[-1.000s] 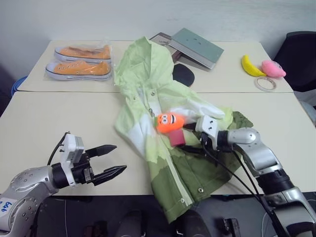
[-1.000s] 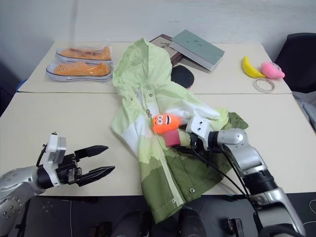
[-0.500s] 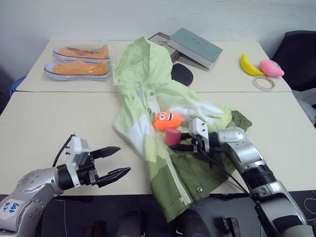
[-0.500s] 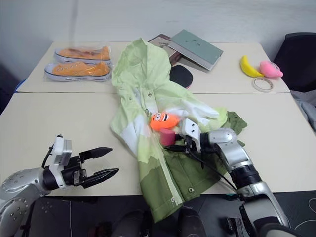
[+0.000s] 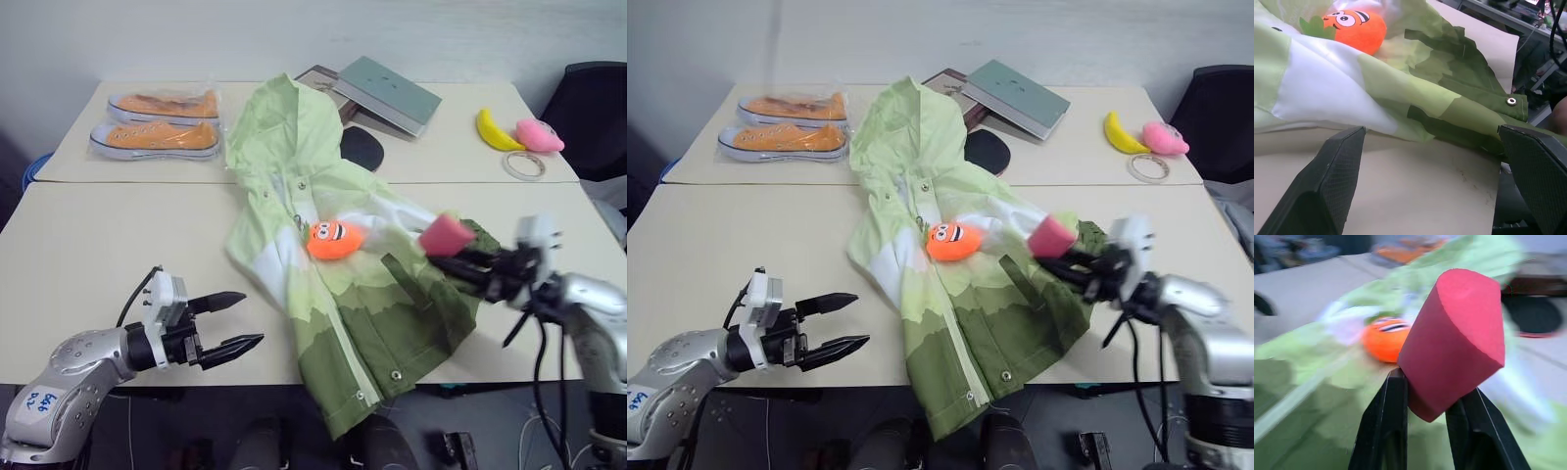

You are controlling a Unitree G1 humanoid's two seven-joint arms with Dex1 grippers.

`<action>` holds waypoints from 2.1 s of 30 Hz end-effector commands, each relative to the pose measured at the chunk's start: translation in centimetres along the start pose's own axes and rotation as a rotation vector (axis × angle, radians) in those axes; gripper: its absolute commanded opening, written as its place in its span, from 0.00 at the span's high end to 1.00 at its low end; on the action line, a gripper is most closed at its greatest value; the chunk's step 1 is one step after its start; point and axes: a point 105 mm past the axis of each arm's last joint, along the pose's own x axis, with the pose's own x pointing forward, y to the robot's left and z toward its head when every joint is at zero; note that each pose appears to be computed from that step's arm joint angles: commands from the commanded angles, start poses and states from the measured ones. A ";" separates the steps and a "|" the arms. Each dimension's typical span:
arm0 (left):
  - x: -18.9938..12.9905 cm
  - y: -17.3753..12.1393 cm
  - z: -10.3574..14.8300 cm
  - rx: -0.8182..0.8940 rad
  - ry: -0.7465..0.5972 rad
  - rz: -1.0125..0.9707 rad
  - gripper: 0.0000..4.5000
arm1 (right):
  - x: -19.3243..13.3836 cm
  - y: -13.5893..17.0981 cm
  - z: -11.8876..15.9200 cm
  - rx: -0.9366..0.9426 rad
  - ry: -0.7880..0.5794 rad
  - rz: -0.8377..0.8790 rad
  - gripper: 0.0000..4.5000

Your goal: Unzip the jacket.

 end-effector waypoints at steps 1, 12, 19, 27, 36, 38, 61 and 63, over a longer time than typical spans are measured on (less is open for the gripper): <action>0.7 -0.1 0.9 0.042 -0.037 -0.025 0.00 | -4.1 -4.9 0.2 -0.001 -0.004 -0.262 0.79; 2.6 1.6 0.6 0.087 -0.021 -0.050 0.00 | -8.8 -13.1 -7.8 0.024 0.306 -0.662 0.65; 2.4 4.3 1.0 0.144 -0.064 0.149 0.00 | -10.2 -11.6 -5.2 -0.085 0.196 -0.635 0.12; -1.2 9.7 0.7 0.443 0.134 0.352 0.00 | -3.2 0.8 2.1 -0.282 -0.106 -0.142 0.01; 7.6 13.2 2.7 0.750 0.229 0.122 0.00 | 0.4 9.0 -1.5 -0.214 -0.103 0.103 0.01; 8.6 13.5 2.8 0.775 0.242 0.089 0.00 | 0.5 8.7 -1.6 -0.218 -0.099 0.098 0.01; 3.9 6.2 -6.8 0.304 0.373 -0.173 0.99 | -3.5 7.5 -6.0 0.019 0.263 -0.003 0.00; 3.2 5.2 -6.6 0.286 0.373 -0.142 0.99 | -4.0 6.1 -6.3 0.026 0.291 -0.074 0.00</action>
